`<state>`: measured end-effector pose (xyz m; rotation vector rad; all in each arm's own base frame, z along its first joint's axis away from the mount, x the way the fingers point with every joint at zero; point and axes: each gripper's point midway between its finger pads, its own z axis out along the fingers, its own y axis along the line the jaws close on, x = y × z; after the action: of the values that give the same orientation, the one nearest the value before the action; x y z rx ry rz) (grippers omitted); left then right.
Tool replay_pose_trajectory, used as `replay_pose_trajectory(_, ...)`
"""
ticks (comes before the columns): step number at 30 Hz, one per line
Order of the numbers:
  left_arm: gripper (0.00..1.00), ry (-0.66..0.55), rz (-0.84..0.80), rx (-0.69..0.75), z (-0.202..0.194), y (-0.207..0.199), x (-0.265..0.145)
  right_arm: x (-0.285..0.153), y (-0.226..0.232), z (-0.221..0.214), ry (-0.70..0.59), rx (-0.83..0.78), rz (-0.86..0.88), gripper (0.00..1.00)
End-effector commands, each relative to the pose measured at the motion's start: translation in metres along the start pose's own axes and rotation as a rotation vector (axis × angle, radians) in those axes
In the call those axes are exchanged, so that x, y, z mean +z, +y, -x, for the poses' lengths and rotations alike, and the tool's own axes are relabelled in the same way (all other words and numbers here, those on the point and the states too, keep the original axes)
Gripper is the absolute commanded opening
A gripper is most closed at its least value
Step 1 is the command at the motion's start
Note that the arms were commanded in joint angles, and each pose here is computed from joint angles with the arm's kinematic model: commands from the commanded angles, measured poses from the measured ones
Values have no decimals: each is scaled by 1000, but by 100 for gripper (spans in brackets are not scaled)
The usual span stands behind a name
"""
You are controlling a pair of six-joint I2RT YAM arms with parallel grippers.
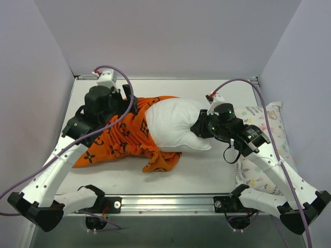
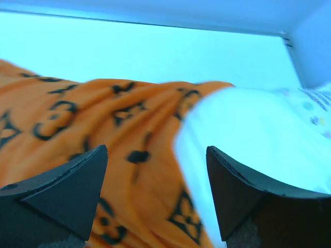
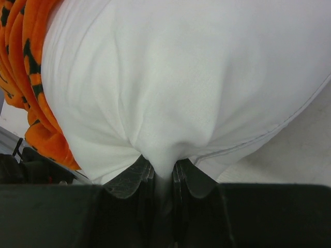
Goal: Remove the pillowcase from the pillow
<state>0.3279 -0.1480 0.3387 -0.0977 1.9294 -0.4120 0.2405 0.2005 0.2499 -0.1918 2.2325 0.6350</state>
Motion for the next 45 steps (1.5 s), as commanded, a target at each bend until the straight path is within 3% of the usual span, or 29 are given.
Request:
replay_pose_trajectory(1,85,17,-109,60,-21,-39,-19,-7,33,45,-153,-23,79,0)
replay_pose_trajectory(6,87,95,-134,64,-89,-55,-52,-9,38,60,-165,-25,60,0)
replay_pose_trajectory(11,90,139,-2,36,-129,-21,-79,-10,37,64,-175,-29,47,0)
replay_pose_trajectory(12,97,147,10,-5,-137,-19,-82,-9,35,63,-171,-31,42,0)
replay_pose_trajectory(16,97,150,80,-49,-151,3,-93,-8,33,62,-169,-33,30,0)
replay_pose_trajectory(22,97,156,151,-53,-171,9,-78,-9,31,61,-171,-30,26,0)
replay_pose_trajectory(29,97,-5,77,-54,-166,4,-57,-11,32,62,-179,-34,25,0)
replay_pose_trajectory(30,93,-24,63,-60,-162,1,-56,-12,32,64,-184,-40,25,0)
replay_pose_trajectory(33,54,-51,98,-10,-150,6,-56,-13,32,66,-186,-44,20,0)
replay_pose_trajectory(34,29,-64,111,-2,-145,7,-57,-14,33,68,-190,-43,26,0)
replay_pose_trajectory(37,0,-97,132,27,-122,8,-64,-17,36,70,-196,-45,35,0)
replay_pose_trajectory(45,0,-245,161,91,-25,15,-112,-40,53,75,-207,-56,116,0)
